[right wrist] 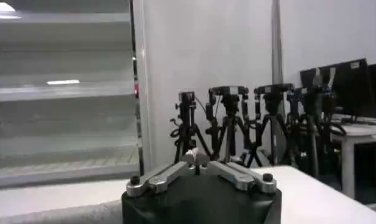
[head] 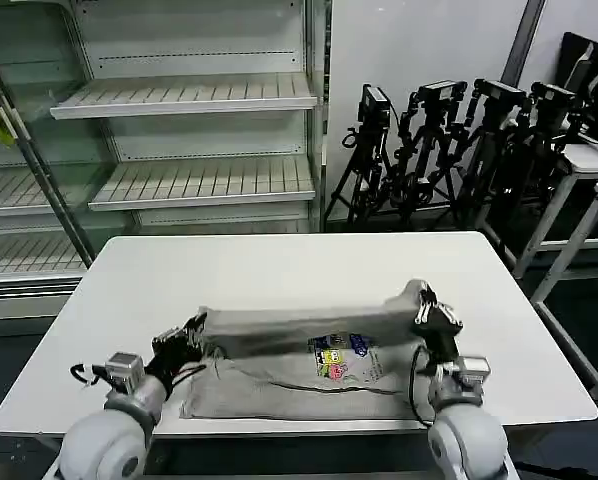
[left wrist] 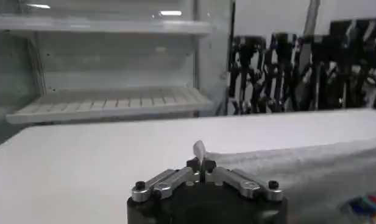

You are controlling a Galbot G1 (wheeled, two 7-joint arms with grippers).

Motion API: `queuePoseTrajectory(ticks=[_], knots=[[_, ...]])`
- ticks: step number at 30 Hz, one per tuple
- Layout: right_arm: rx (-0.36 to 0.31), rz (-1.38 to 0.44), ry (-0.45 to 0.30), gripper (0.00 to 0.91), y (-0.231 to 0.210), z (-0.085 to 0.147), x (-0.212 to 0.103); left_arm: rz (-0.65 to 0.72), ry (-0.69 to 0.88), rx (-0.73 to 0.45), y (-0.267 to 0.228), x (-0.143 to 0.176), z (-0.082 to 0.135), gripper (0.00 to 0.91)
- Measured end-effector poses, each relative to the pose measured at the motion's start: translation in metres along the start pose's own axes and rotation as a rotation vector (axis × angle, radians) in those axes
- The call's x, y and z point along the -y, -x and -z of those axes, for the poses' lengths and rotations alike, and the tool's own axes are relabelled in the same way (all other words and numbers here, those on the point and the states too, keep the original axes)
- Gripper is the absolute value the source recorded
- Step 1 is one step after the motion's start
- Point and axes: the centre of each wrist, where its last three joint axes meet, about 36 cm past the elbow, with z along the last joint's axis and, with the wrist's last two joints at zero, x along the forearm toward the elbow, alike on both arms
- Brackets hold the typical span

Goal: Fold and organize the clothes.

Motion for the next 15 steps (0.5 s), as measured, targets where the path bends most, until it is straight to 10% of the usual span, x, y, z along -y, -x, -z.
queuePoseTrajectory(ticks=[9,10,11,15], knots=[[-0.102,-0.02,-0.01,0.0,-0.036,-0.025,-0.004,0.025,0.056,-0.066,-0.013,0.005,-0.029,0.06],[-0.115,-0.022,-0.011,0.312,-0.038,-0.027,-0.004,0.025,0.06,-0.07,-0.014,0.006,-0.031,0.081],[-0.126,-0.023,-0.012,0.907,-0.04,-0.028,-0.005,0.024,0.063,-0.074,-0.014,0.006,-0.032,0.806],[-0.158,-0.022,0.006,0.907,-0.05,-0.032,-0.006,0.018,0.074,-0.084,-0.019,0.008,-0.037,0.907]])
